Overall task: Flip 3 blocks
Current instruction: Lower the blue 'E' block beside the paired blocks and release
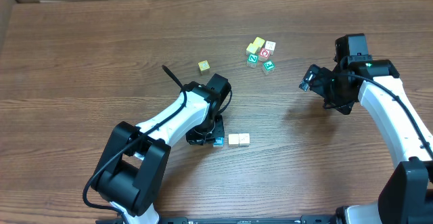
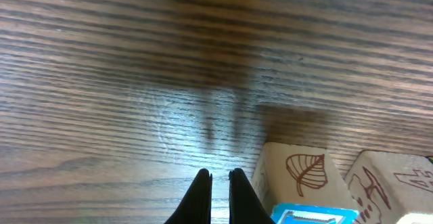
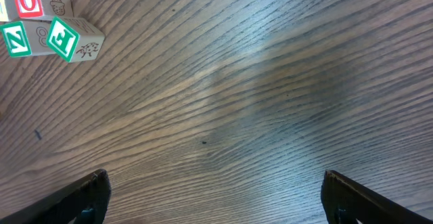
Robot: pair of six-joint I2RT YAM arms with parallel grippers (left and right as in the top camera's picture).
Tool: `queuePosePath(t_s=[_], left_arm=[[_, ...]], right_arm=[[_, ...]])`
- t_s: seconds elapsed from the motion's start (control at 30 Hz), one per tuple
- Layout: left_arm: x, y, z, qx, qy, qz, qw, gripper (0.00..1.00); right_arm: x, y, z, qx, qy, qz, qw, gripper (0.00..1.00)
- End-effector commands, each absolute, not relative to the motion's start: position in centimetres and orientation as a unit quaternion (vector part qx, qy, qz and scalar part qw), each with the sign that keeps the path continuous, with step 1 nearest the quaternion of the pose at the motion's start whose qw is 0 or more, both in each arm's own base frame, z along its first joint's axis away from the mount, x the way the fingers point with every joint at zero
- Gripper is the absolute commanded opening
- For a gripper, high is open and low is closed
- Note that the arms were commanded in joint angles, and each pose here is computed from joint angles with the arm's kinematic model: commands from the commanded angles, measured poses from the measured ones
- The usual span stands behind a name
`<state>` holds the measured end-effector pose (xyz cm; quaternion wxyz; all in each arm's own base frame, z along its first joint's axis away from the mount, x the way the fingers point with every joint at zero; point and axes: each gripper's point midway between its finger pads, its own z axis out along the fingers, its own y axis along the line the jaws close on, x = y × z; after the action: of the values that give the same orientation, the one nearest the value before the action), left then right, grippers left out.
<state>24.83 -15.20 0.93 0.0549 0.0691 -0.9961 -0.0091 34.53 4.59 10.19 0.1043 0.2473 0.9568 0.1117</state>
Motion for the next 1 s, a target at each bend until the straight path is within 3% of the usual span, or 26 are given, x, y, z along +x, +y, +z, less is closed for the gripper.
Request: queuePosePath(t_s=[0.0, 0.97], left_arm=[[24.32, -16.03, 1.15, 0.063, -0.996, 0.01, 0.063, 0.04], [25.14, -17.03, 1.08, 0.069, -0.996, 0.031, 0.048, 0.05]], right_arm=[[35.04, 4.6, 10.65, 0.244, 0.956, 0.116, 0.112, 1.0], [35.04, 4.6, 10.65, 0.244, 0.956, 0.116, 0.112, 1.0]])
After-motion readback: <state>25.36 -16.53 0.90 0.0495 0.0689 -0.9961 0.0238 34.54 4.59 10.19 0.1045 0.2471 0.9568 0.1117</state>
